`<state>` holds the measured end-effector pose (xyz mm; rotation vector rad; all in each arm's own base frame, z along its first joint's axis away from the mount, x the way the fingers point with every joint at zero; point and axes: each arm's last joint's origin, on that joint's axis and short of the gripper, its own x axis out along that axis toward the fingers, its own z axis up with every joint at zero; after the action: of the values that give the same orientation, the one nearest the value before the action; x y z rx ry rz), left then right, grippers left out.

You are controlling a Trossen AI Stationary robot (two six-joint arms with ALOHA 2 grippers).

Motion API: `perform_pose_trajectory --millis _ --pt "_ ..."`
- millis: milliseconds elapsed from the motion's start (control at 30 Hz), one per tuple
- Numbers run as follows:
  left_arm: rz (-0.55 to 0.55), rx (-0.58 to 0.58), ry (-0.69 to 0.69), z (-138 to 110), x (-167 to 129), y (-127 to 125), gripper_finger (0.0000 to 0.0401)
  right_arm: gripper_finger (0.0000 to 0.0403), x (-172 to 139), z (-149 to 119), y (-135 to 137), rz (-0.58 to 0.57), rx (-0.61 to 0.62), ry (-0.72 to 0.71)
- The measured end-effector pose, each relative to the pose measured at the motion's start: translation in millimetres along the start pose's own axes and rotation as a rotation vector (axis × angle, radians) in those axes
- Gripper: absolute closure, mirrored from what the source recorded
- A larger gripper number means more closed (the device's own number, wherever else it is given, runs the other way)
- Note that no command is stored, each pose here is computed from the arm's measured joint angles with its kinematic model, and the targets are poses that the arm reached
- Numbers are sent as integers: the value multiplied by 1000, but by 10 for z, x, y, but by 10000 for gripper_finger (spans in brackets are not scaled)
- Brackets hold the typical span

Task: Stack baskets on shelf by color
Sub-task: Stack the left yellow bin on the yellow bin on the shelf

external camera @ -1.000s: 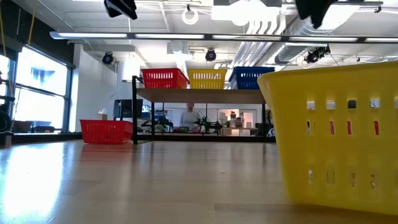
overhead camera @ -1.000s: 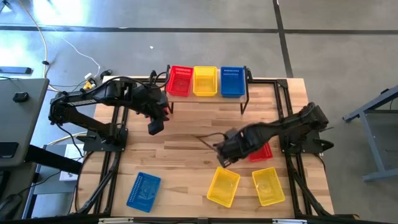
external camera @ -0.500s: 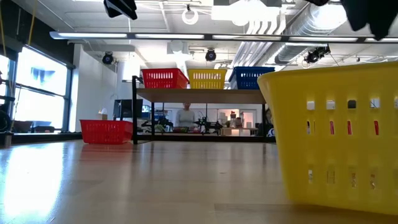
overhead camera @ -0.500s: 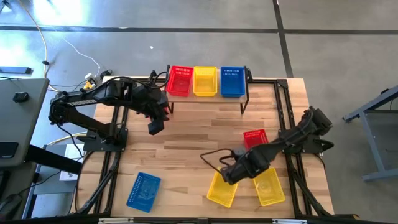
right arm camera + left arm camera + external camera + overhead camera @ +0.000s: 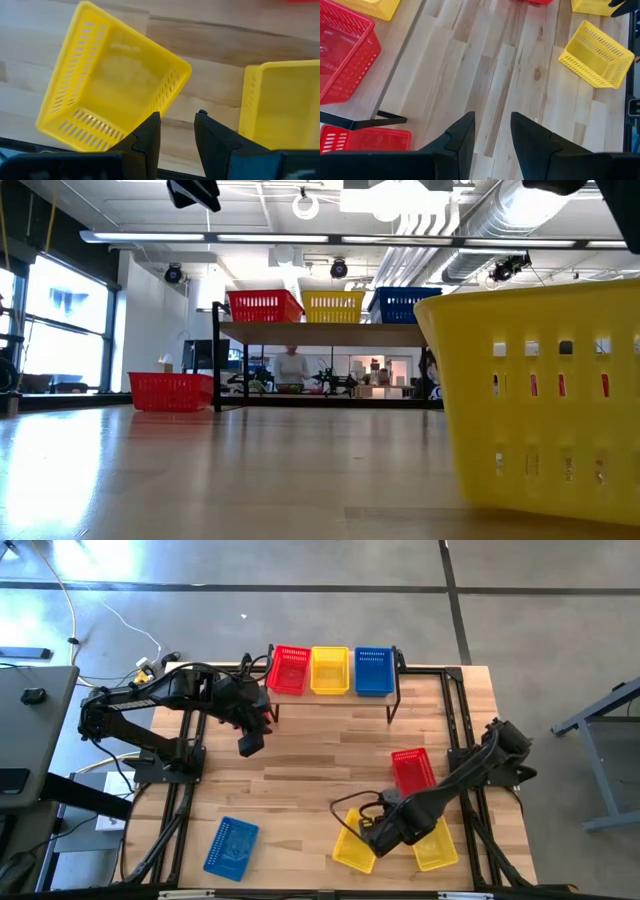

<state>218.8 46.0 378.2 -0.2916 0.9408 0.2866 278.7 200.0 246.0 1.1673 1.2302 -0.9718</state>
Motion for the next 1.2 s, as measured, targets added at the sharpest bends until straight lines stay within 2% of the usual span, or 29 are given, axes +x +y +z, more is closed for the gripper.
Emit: perform_pose_trajectory --millis 233,633,767,933,1200 --pt "0 0 0 0 1 0 284 297 240 -56 89 -30 46 4" --pt "0 0 0 0 1 0 284 300 664 -148 176 -116 46 32" --pt "0 9 0 0 1 0 284 327 748 -155 192 -125 46 22" --pt "-3 26 0 0 1 -1 284 390 753 -140 210 -91 67 -27" --pt "-3 53 1 -1 1 -1 284 400 691 -32 301 -42 103 -89"
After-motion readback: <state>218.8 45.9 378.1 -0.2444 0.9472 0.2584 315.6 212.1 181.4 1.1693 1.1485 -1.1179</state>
